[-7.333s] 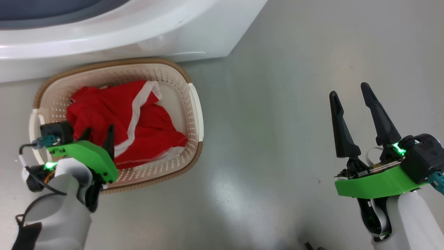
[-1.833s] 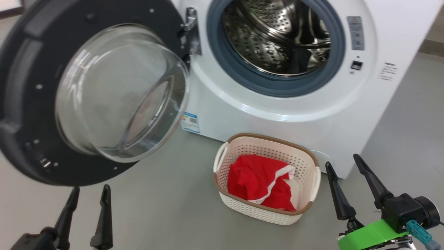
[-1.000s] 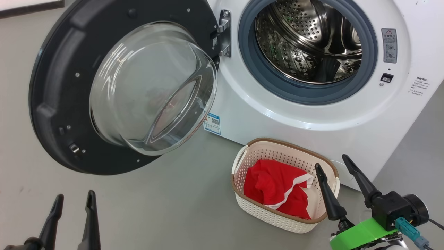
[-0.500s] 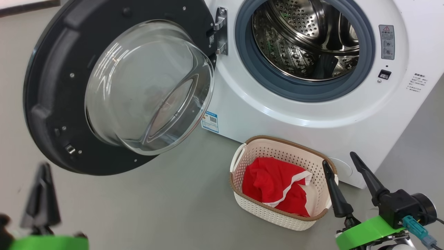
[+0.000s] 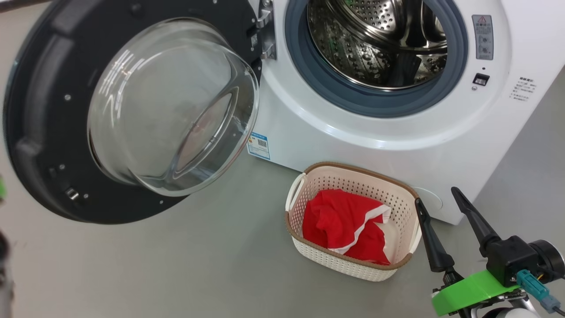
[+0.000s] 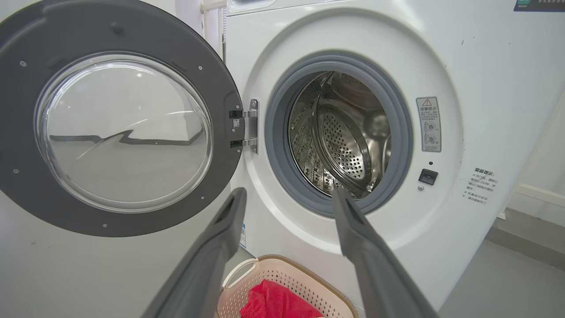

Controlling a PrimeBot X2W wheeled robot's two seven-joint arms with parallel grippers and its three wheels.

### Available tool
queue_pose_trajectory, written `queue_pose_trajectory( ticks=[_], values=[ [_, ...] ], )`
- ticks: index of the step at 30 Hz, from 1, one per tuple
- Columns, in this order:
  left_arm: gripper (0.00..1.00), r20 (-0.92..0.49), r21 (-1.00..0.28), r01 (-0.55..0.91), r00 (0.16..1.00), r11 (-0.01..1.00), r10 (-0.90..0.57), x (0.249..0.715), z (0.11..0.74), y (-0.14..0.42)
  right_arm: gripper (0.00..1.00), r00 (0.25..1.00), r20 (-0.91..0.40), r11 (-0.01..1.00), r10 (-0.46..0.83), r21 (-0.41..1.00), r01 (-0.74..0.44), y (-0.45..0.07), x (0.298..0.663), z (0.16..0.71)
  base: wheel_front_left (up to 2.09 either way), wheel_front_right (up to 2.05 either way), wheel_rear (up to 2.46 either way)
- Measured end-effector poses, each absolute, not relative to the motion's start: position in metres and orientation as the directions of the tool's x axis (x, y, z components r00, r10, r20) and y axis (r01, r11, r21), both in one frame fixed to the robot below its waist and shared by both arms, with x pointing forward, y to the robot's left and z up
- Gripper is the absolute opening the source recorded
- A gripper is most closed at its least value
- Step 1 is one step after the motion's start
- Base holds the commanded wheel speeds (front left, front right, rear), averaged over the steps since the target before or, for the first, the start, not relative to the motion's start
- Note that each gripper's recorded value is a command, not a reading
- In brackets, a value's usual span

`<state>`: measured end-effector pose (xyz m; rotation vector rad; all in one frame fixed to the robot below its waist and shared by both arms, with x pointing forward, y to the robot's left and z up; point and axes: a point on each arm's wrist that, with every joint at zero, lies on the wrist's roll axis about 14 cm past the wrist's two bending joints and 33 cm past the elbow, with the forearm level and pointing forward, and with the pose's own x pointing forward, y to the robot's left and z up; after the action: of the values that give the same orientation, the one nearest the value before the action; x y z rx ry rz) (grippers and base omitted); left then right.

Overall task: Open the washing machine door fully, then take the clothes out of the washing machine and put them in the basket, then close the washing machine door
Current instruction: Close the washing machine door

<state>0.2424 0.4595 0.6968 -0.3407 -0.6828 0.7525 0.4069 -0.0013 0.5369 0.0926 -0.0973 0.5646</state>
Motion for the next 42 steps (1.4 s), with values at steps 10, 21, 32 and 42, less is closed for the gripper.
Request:
queue_pose_trajectory(
  ticks=[10,21,32,42],
  values=[
    [0.00,0.111,-0.871,-0.331,0.585,0.362,0.803,0.296,0.664,0.512,1.00,0.857,0.074,0.857,0.510,0.048,-0.513,-0.011,0.414,0.526,0.00,0.00,0.00],
    [0.00,-0.157,-0.928,-0.342,0.720,0.149,0.675,0.336,0.621,0.511,1.00,0.869,0.043,0.869,0.492,0.029,-0.494,-0.020,0.414,0.519,0.00,0.00,0.00],
    [0.00,-0.242,-0.925,-0.353,0.831,0.140,0.500,0.365,0.602,0.485,1.00,0.879,0.037,0.879,0.475,0.025,-0.476,-0.030,0.414,0.517,0.00,0.00,0.00],
    [0.00,-0.244,-0.919,-0.346,0.874,0.187,0.421,0.373,0.603,0.479,1.00,0.885,0.027,0.884,0.465,0.033,-0.466,-0.033,0.415,0.511,0.00,0.00,0.00]
  ],
)
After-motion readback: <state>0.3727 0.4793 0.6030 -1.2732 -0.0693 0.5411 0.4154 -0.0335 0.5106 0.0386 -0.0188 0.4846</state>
